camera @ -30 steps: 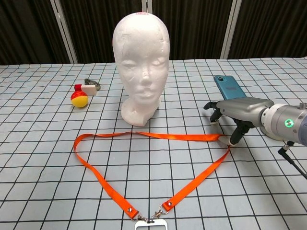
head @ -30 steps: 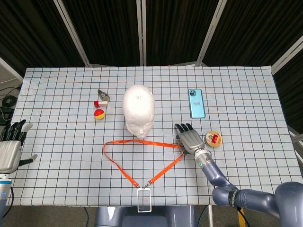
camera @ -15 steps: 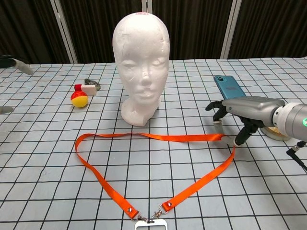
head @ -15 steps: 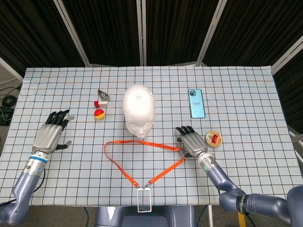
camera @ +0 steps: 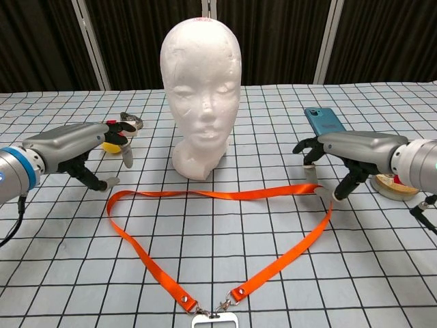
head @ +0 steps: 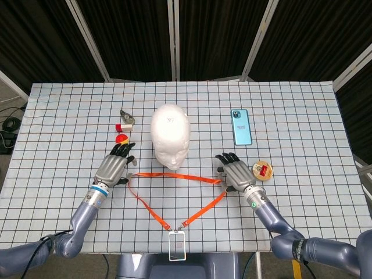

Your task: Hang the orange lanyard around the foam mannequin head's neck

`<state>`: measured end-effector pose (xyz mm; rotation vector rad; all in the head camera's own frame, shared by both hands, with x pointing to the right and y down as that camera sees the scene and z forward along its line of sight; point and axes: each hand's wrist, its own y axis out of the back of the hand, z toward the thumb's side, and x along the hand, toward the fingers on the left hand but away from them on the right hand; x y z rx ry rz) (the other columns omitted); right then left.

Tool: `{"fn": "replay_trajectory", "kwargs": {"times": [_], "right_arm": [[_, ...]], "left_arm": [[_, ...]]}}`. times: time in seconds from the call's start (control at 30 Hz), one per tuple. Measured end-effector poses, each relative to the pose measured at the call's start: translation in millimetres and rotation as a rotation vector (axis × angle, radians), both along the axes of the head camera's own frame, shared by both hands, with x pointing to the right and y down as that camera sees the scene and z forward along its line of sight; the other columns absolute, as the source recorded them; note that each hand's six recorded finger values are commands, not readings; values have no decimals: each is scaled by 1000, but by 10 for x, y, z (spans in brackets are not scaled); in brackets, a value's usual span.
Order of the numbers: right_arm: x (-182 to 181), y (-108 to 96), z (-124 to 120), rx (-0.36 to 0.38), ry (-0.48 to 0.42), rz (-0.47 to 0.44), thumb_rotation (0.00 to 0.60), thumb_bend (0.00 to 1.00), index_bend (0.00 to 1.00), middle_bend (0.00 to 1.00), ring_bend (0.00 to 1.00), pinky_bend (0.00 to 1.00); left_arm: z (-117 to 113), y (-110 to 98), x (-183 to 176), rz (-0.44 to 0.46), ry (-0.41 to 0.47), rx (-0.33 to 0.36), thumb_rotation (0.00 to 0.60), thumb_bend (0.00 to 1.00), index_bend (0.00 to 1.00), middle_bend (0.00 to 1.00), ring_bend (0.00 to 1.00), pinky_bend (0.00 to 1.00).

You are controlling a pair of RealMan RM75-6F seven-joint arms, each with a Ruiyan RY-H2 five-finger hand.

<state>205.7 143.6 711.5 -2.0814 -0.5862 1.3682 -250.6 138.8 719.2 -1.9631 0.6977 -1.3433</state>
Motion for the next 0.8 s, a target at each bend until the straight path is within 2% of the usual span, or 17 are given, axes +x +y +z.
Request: {"fn": "replay_trajectory", "kwargs": {"times": [0.3,0.8], "right_arm": [[33,15,-3,-10,-11,4,600,534,707,92,0,0],[76,27,13,-17,-11,7,600,534,707,92,0,0]], "left_arm": [[137,89,134,16,12,-26,600,416,473,0,0,0],[325,93,86,-12,-23,-49,600,438,500,0,0,0]]}}
